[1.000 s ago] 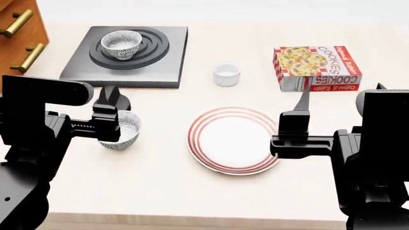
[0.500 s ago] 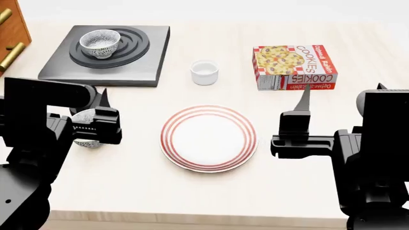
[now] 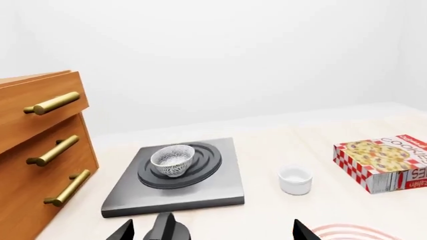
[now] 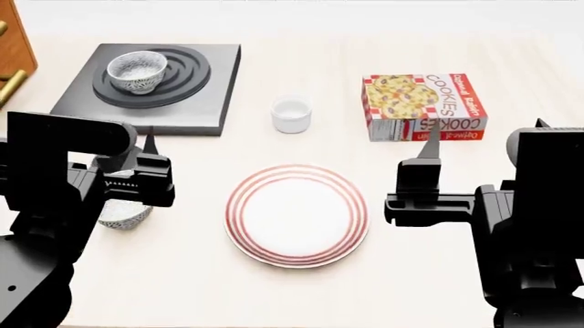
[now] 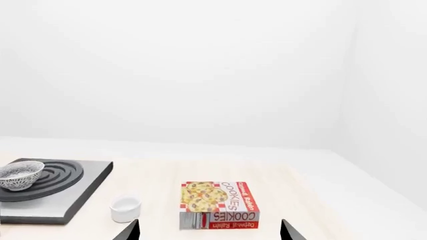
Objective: Pick the akita bowl on the stove and place it on the plate.
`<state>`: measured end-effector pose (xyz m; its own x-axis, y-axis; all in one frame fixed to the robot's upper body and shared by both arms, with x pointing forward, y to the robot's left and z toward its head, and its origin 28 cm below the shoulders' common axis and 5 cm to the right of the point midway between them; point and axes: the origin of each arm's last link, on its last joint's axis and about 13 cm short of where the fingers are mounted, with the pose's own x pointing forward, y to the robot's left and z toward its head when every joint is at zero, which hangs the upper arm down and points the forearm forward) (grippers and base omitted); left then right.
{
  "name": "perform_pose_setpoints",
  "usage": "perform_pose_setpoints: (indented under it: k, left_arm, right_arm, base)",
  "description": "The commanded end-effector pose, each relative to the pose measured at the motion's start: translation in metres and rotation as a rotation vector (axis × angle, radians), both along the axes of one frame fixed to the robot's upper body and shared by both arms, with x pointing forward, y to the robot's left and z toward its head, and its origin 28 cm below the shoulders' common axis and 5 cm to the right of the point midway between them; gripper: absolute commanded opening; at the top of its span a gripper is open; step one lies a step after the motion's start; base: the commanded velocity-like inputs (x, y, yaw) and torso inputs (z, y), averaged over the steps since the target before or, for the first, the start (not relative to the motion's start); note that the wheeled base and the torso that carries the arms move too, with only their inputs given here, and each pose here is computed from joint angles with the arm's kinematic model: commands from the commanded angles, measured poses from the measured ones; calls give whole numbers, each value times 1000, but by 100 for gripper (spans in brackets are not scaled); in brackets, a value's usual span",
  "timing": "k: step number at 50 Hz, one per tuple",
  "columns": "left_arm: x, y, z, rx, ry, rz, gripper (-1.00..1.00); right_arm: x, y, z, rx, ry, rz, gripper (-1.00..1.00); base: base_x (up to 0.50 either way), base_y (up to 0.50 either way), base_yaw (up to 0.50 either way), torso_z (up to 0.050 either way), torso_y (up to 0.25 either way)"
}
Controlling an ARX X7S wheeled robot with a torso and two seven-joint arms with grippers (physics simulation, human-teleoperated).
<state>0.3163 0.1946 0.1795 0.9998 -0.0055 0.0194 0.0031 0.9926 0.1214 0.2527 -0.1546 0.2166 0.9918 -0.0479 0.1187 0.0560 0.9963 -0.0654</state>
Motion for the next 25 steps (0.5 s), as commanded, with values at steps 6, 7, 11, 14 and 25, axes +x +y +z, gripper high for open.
perform_pose_setpoints:
  k: [6, 7, 11, 14, 25]
  left_arm:
    - [-1, 0, 1, -1, 0, 0, 100]
    - [-1, 0, 2, -2, -1, 1, 100]
    - [0, 0, 1, -4, 1, 1, 100]
    - [0, 0, 1, -3, 2, 1, 100]
    - [0, 0, 1, 3, 3, -2, 100]
  right_arm:
    - [0, 0, 0, 0, 1, 2, 100]
    - [0, 0, 0, 1, 1, 2, 100]
    - [0, 0, 0, 1, 2, 1, 100]
    - [0, 0, 0, 1, 2, 2, 100]
    - [0, 0, 0, 1, 1, 1, 100]
  base:
    - [271, 0, 0, 0, 0]
    - [266, 0, 0, 0, 0]
    - [268, 0, 0, 0, 0]
    - [267, 0, 0, 0, 0]
    - [267, 0, 0, 0, 0]
